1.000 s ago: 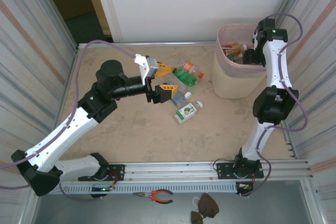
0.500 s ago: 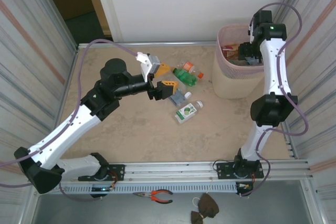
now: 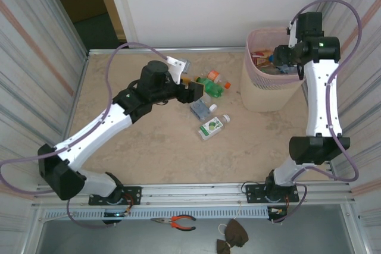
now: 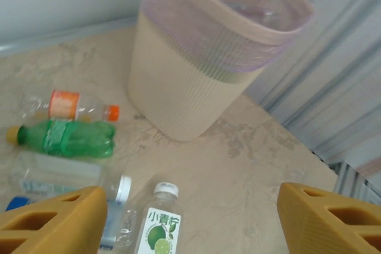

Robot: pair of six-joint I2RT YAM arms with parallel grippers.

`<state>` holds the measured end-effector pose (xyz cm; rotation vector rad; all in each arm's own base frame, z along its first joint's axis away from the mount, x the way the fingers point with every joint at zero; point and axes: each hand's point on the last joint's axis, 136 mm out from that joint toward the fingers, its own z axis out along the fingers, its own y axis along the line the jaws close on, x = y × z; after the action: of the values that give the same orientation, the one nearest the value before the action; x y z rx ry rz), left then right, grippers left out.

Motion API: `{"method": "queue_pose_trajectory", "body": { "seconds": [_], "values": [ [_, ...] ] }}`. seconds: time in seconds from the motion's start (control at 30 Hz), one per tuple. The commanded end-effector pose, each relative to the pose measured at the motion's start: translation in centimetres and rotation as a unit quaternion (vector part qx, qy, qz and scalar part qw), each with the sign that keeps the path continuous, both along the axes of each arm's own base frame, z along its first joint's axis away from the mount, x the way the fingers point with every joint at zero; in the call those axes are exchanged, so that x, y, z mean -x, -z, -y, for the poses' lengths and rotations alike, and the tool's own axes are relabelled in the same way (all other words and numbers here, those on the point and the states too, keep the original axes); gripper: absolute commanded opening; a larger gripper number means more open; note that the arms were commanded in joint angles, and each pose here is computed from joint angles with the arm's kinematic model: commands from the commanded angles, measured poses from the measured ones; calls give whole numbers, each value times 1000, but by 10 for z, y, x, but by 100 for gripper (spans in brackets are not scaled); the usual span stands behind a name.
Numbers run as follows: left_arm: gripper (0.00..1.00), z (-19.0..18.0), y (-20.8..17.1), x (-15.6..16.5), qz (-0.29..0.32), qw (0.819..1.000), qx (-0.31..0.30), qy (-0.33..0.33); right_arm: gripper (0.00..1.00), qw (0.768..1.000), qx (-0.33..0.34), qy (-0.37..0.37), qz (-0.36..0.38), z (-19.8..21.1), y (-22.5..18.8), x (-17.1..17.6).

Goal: Put the plastic bottles in the bin

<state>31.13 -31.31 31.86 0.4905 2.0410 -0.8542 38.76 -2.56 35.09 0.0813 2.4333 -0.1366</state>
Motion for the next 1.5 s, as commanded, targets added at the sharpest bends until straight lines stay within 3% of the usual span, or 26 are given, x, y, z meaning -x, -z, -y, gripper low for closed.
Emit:
{"method": "queue_pose_trajectory", "body": {
  "seconds": [0.0,0.13,0.27,0.3,0.37,0.47,0.6,0.7,0.87,1.07,1.47],
  "values": [
    [67,-25,19,-29,-77,987,-9,-140,64,998,-49,-16,44,-17,-18,7],
    [65,-38,55,-42,-160,957,-27,-240,63,995,-67,-26,72,-26,-30,20],
    [64,-31,83,-44,-214,936,-45,-276,63,993,-74,-32,83,-29,-33,33],
    [64,-23,87,-43,-216,939,-54,-263,63,993,-74,-34,85,-29,-33,36],
    [65,6,90,-39,-196,961,-76,-182,63,992,-72,-37,93,-30,-38,42],
    [68,37,95,-22,-152,979,-129,-47,63,994,-67,-38,77,-28,-25,49],
    [69,50,108,12,-107,971,-180,114,64,994,-61,-37,85,-24,-30,57],
    [70,46,126,30,-70,952,-239,177,64,993,-61,-38,96,-24,-36,62],
    [78,37,165,45,-30,915,-336,221,64,991,-65,-39,106,-25,-42,67],
    [99,45,199,59,-47,895,-360,258,64,991,-63,-36,112,-24,-45,72],
    [96,45,255,52,-76,871,-418,245,64,991,-66,-39,113,-25,-46,73]
  ]
}}
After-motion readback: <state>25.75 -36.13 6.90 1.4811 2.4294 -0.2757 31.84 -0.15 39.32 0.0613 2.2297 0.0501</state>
